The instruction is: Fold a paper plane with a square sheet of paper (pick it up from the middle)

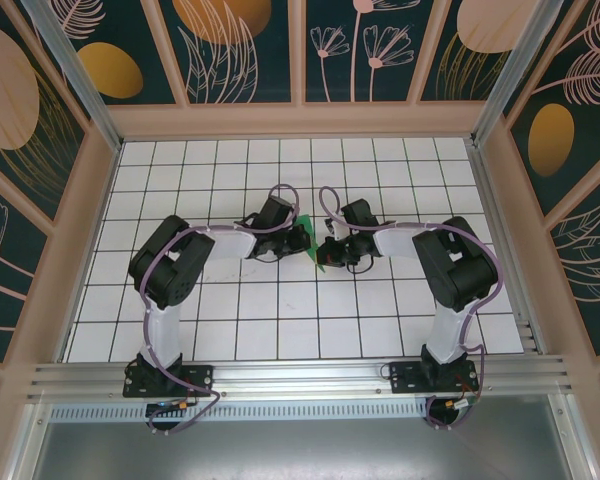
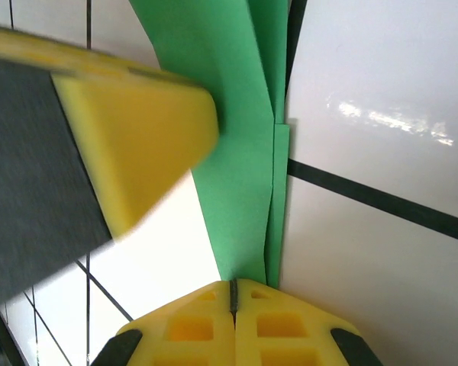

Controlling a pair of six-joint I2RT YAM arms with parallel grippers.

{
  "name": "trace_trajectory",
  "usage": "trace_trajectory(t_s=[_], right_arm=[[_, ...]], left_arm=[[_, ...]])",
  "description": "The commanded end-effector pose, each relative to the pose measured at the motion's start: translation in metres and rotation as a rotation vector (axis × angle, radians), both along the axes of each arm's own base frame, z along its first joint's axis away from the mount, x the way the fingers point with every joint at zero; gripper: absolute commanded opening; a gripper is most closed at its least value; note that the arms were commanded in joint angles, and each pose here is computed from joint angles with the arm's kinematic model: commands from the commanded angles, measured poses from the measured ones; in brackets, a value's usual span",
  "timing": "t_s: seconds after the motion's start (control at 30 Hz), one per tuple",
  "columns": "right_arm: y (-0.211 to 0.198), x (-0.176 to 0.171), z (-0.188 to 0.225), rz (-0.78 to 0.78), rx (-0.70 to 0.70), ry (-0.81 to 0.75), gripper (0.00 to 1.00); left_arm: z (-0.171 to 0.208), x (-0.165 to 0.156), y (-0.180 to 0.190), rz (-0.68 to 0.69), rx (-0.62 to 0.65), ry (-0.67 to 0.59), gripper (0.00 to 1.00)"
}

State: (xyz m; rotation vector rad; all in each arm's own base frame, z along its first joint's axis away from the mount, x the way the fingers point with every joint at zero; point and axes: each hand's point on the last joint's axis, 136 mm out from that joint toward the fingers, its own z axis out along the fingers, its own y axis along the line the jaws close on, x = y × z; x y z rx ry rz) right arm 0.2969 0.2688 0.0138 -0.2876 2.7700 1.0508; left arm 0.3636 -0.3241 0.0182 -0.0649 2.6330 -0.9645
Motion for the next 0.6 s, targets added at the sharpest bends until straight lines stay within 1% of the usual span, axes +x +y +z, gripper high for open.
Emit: trace_trajectory(t_s=[0.0, 0.17, 0.3, 0.43, 0.57], right_arm=[[-0.05, -0.04, -0.061, -0.036, -0.271, 0.167, 0.03], [-0.048, -0.04, -0.061, -0.032, -0.267, 0.168, 0.03], [-0.049, -0.04, -0.062, -0.03, -0.267, 0.169, 0.03], [-0.048, -0.041, -0.062, -0.028, -0.265, 0.172, 0.03], [-0.048, -0.042, -0.062, -0.029, -0.265, 0.174, 0.03]], left_arm=[[-0.008, 0.026, 0.031, 0.066, 0.091, -0.025, 0.11], [-0.004, 0.045, 0.045, 0.084, 0.103, -0.039, 0.11], [0.006, 0.055, 0.047, 0.073, 0.102, -0.066, 0.12], [0.034, 0.062, 0.037, 0.036, 0.057, -0.128, 0.12], [0.062, 0.058, 0.035, 0.03, 0.001, -0.196, 0.13]])
